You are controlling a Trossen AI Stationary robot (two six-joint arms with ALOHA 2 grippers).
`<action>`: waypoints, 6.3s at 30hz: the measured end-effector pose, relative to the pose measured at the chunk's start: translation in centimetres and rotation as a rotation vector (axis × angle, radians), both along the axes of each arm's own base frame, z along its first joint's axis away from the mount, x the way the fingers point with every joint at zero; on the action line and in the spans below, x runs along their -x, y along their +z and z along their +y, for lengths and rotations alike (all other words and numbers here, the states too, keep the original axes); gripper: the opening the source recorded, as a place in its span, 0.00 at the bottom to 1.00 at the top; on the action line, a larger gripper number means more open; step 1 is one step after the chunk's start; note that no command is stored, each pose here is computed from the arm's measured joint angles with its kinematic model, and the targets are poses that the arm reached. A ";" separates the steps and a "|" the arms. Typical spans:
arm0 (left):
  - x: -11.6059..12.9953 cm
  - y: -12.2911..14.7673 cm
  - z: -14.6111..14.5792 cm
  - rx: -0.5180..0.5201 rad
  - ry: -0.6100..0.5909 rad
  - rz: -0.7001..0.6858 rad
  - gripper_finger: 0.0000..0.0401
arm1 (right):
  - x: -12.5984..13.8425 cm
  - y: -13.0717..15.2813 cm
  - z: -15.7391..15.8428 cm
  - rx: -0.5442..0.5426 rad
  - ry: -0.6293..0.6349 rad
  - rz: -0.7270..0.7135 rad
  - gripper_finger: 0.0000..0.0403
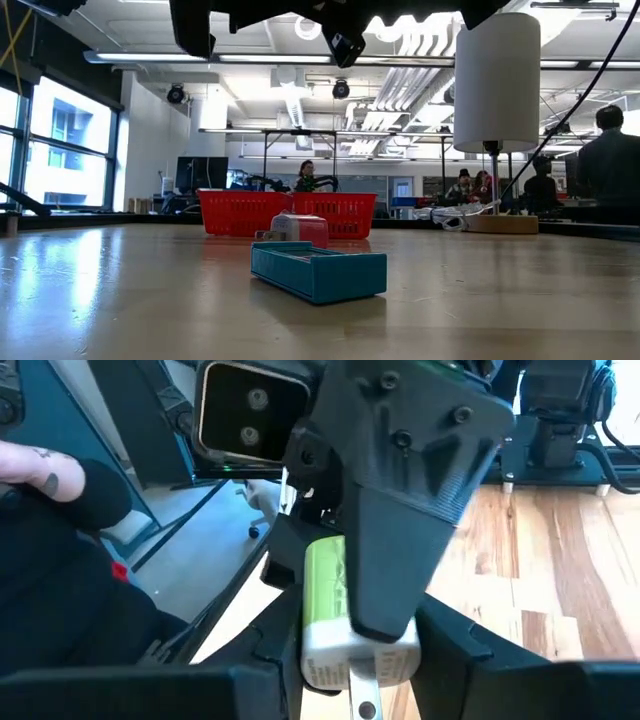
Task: Pick & Place Office items
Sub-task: Put the green charger adapter into the left red bin
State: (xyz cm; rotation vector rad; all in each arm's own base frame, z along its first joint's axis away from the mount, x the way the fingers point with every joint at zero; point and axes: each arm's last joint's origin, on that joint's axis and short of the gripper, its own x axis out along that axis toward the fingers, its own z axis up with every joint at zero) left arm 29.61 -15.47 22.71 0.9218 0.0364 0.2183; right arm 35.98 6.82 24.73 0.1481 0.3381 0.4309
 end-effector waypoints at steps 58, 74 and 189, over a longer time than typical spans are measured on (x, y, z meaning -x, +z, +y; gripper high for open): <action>3.8 2.2 -2.3 0.320 0.191 -0.083 0.40 | 3.1 2.1 0.2 0.245 -0.291 0.073 0.29; 4.0 4.7 5.5 1.005 -0.034 0.100 0.23 | 3.7 1.9 2.4 0.315 -0.302 0.067 0.29; -1.0 -1.0 0.5 -0.445 0.137 0.036 0.63 | 3.4 1.9 2.2 0.218 -0.227 0.082 0.29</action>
